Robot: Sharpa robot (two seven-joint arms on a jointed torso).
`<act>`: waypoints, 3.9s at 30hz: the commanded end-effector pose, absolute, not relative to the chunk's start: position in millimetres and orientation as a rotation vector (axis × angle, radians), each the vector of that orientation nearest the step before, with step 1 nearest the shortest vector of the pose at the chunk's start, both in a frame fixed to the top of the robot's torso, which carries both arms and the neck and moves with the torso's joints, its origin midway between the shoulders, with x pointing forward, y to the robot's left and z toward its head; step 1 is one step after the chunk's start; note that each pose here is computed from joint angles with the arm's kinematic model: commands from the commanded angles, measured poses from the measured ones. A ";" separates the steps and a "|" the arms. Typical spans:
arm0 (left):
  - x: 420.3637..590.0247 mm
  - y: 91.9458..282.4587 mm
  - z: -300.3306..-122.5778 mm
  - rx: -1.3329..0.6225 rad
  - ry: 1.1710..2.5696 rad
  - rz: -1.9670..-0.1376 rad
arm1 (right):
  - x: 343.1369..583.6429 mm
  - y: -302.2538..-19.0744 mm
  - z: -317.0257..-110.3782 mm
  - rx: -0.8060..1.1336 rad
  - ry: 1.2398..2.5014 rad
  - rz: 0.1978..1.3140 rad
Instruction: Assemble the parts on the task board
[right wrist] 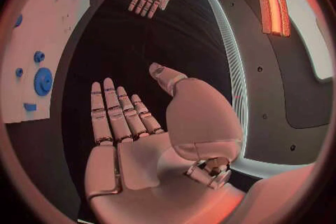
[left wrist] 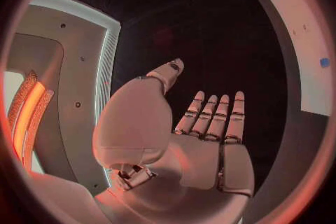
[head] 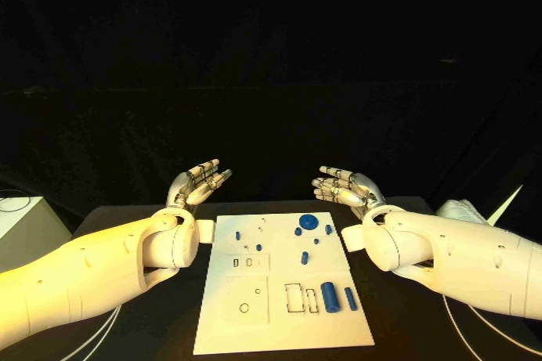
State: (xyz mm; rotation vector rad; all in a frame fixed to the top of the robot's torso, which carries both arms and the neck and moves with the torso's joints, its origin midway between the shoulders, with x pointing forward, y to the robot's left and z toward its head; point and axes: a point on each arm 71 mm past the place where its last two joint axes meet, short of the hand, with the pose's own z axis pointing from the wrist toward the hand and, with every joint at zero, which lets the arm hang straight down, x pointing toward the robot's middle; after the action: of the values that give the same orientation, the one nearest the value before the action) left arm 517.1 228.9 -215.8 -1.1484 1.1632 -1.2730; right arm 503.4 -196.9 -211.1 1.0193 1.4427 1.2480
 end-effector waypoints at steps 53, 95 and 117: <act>455.2 222.4 -140.0 -1.028 1.250 -1.641 | 530.8 -185.0 -155.8 -0.364 1.615 0.471; 455.3 226.0 -133.5 -1.043 1.261 -1.648 | 531.6 -189.1 -175.6 -0.361 1.689 0.390; 454.4 226.7 -132.8 -1.048 1.256 -1.656 | 531.6 -186.9 -181.6 -0.370 1.719 0.383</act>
State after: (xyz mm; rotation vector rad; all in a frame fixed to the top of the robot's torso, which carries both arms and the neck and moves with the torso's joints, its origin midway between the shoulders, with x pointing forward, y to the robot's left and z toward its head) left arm 455.1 228.9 -135.0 -1.0543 1.2580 -1.6262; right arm 532.9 -188.2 -178.3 -0.3482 1.7017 0.3905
